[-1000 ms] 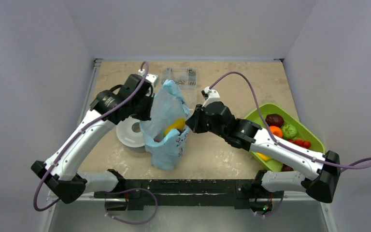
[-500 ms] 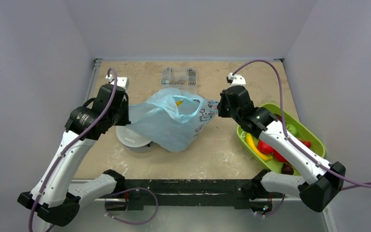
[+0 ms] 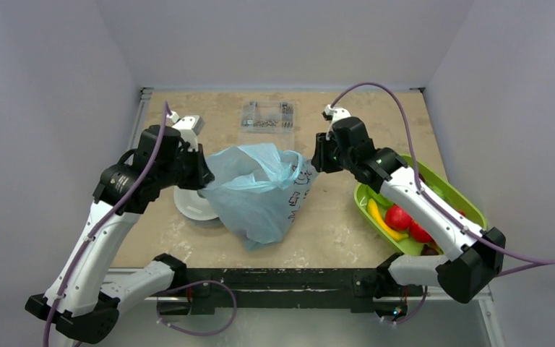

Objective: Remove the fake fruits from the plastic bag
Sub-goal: Adjust the plastic bag at the center of the board.

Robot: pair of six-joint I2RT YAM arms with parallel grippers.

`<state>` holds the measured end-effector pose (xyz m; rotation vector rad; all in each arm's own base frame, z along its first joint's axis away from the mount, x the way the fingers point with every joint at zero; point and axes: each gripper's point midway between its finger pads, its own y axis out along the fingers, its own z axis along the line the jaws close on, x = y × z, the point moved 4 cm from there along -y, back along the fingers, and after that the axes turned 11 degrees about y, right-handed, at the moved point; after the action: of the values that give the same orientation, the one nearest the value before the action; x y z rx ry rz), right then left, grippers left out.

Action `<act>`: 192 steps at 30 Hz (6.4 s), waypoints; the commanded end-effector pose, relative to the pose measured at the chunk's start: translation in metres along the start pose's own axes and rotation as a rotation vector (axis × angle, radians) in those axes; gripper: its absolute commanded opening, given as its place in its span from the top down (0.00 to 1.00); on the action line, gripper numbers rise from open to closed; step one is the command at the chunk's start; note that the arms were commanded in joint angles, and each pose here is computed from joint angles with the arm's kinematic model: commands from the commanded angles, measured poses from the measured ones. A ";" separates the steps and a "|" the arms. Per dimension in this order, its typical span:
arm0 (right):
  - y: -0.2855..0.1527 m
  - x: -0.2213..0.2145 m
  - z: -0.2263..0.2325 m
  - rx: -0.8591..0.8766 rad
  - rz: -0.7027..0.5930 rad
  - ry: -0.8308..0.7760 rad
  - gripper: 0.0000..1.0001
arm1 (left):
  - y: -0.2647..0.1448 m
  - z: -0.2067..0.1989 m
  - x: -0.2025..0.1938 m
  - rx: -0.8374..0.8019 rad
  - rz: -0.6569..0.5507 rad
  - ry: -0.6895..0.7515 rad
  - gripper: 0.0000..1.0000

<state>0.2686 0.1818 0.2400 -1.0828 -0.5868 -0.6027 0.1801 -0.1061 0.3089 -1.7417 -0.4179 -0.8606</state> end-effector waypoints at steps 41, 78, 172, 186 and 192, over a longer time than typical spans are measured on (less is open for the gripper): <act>-0.054 0.064 0.118 0.055 -0.412 -0.321 0.69 | -0.075 -0.112 0.019 -0.580 -0.132 0.220 0.24; -0.031 0.089 0.160 0.578 -0.090 -0.241 1.00 | 0.023 -0.170 -0.008 -0.037 -0.090 1.157 1.00; -0.059 -0.088 0.158 0.635 0.071 -0.045 0.48 | 0.044 -0.087 0.031 -0.306 0.047 0.136 0.15; -0.068 -0.216 0.186 0.500 -0.114 -0.663 0.68 | 0.098 -0.090 0.066 -0.609 -0.067 -0.195 1.00; -0.016 -0.292 0.180 0.334 -0.058 -0.767 0.87 | 0.092 -0.091 0.069 -0.723 -0.107 -0.242 1.00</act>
<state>0.0224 0.3940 0.1358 -0.8732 -1.3051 -0.0426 0.2521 -0.2255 0.2759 -2.3947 -0.3051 -0.7910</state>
